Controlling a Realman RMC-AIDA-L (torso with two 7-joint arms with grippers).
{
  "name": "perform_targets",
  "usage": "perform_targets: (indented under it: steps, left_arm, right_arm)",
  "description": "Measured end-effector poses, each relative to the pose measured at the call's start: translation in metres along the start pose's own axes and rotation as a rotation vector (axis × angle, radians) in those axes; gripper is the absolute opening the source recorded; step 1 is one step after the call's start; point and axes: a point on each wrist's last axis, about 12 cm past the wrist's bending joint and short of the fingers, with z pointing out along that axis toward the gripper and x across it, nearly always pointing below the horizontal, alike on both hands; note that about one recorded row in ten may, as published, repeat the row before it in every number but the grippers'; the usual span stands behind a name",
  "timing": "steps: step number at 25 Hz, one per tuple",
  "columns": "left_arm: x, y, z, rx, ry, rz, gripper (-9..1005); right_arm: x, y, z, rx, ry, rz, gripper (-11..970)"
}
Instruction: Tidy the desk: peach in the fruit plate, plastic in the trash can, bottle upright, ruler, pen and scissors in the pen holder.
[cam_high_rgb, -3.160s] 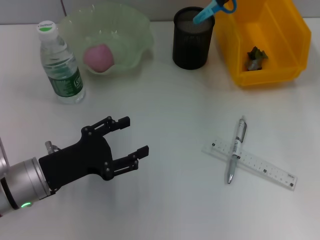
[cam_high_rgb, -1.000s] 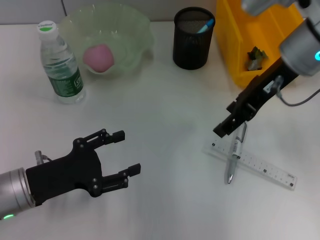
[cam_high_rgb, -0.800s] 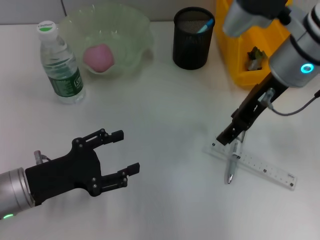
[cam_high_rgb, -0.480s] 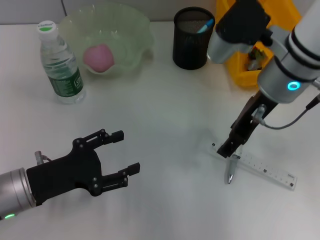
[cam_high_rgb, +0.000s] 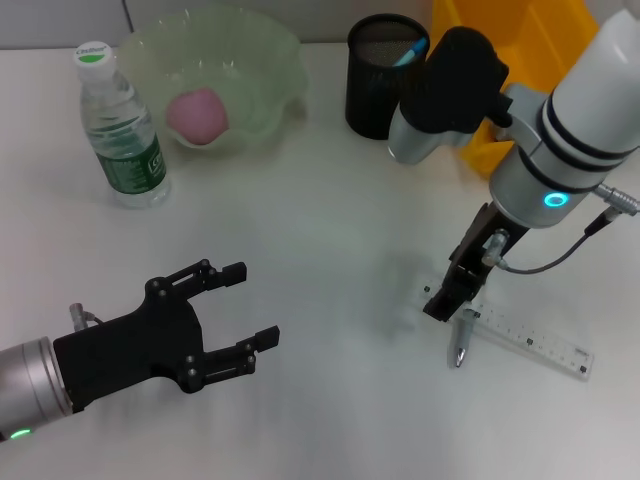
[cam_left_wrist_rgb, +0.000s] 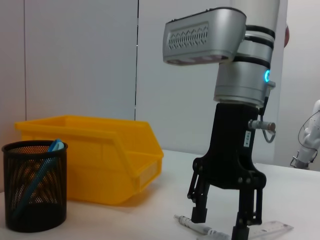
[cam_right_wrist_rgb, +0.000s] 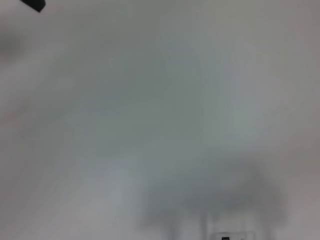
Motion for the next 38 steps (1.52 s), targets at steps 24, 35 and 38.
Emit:
perform_targets:
  steps: [24, 35, 38]
  left_arm:
    - [0.003, -0.001, -0.007, -0.025, 0.006, -0.008, 802]
    - [0.003, 0.001, -0.009, -0.036, 0.007, -0.009, 802]
    - [0.003, 0.001, -0.009, -0.037, 0.007, -0.009, 802]
  right_arm:
    - [0.003, 0.008, 0.017, 0.030, -0.025, -0.031, 605]
    - [0.002, 0.007, 0.016, 0.039, -0.031, -0.032, 462]
    - [0.002, 0.007, 0.016, 0.040, -0.031, -0.034, 451]
